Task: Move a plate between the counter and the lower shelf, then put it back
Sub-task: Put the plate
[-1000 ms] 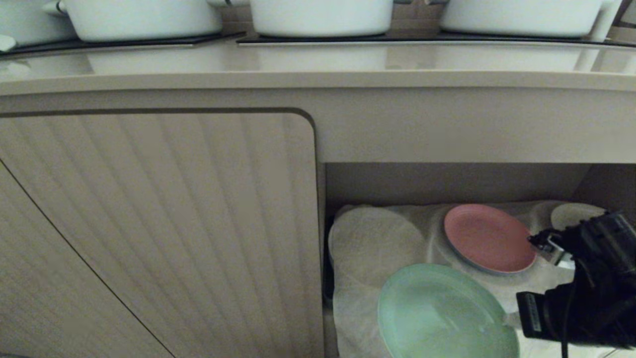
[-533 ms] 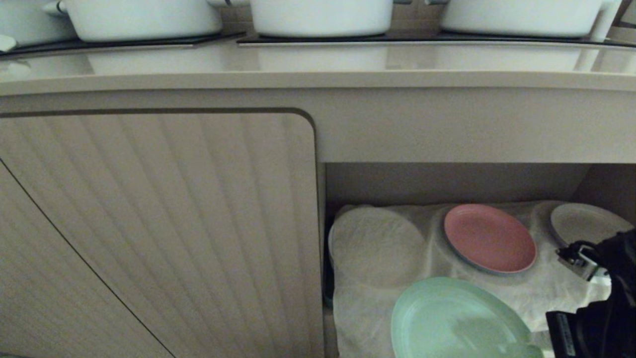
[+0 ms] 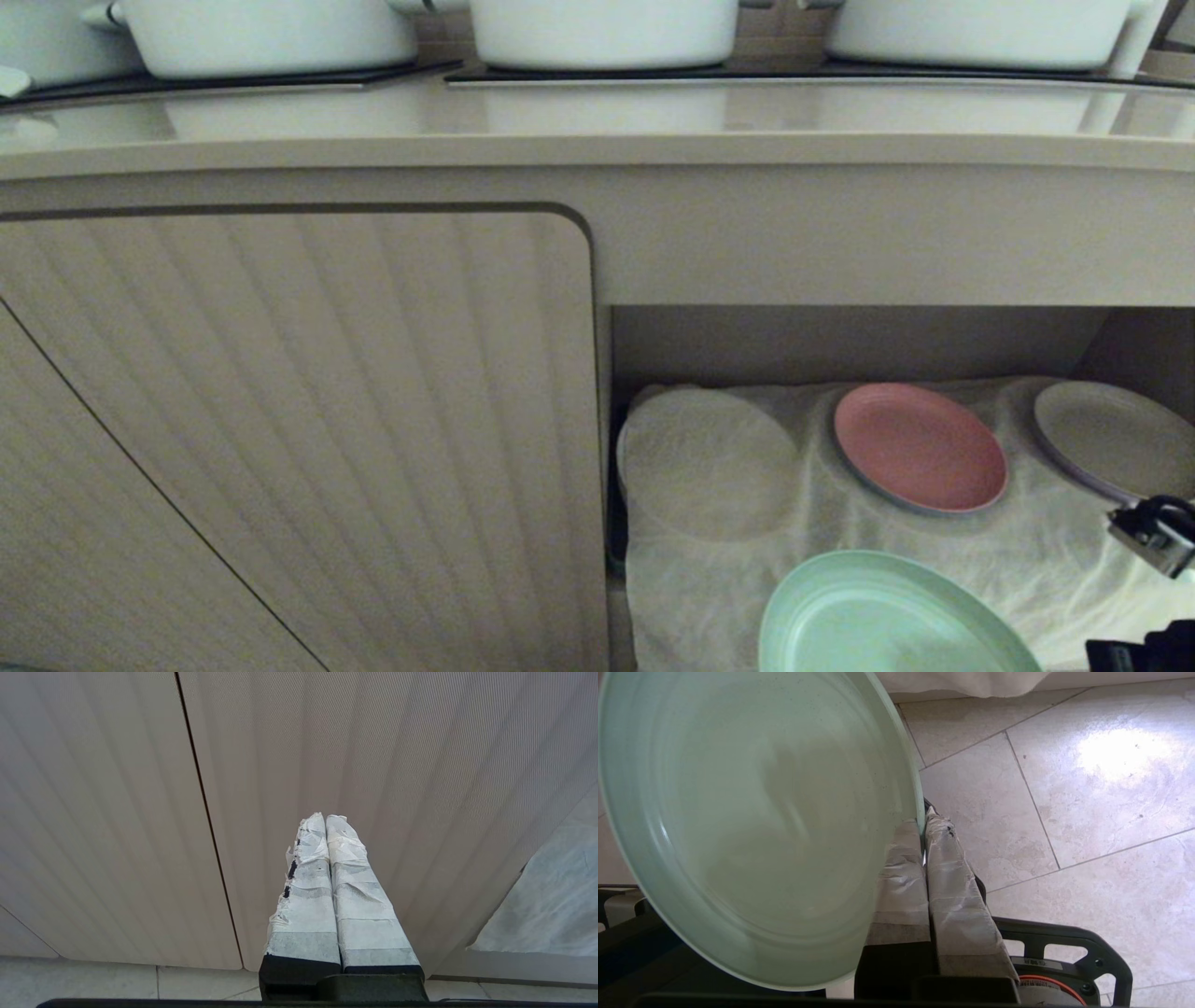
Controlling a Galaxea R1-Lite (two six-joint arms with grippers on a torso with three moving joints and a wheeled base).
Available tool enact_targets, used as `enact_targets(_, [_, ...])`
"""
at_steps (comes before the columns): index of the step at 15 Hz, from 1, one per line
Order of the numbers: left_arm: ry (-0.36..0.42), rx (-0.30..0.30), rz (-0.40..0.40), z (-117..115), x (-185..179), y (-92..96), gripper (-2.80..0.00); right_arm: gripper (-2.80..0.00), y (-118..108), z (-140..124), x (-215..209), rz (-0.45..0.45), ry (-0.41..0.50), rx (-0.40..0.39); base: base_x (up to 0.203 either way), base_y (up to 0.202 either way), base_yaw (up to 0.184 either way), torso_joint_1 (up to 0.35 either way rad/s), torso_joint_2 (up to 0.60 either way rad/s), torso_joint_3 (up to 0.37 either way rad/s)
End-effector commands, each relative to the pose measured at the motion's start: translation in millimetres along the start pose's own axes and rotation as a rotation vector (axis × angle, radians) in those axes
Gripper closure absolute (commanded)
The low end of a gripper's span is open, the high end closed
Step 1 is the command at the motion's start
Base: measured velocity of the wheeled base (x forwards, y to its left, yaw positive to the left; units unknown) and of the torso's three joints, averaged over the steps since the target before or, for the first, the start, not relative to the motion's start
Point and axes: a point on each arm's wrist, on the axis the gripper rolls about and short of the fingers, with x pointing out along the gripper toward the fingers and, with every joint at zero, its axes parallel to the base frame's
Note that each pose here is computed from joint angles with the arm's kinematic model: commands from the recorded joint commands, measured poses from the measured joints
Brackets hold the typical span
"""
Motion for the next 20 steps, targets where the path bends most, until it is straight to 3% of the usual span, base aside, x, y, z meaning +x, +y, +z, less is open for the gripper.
enact_targets(1, [-0.001, -0.001, 0.0, 0, 0, 0.0, 0.0, 0.0, -1, -2, -3, 0.006, -0.013, 0.003, 0.0, 0.0, 0.0, 0.0, 0.0, 0.0])
enact_targets(20, [-0.001, -0.001, 0.0, 0, 0, 0.0, 0.0, 0.0, -12, -24, -25, 0.0, 0.0, -0.002, 0.0, 0.0, 0.0, 0.0, 0.0, 0.0])
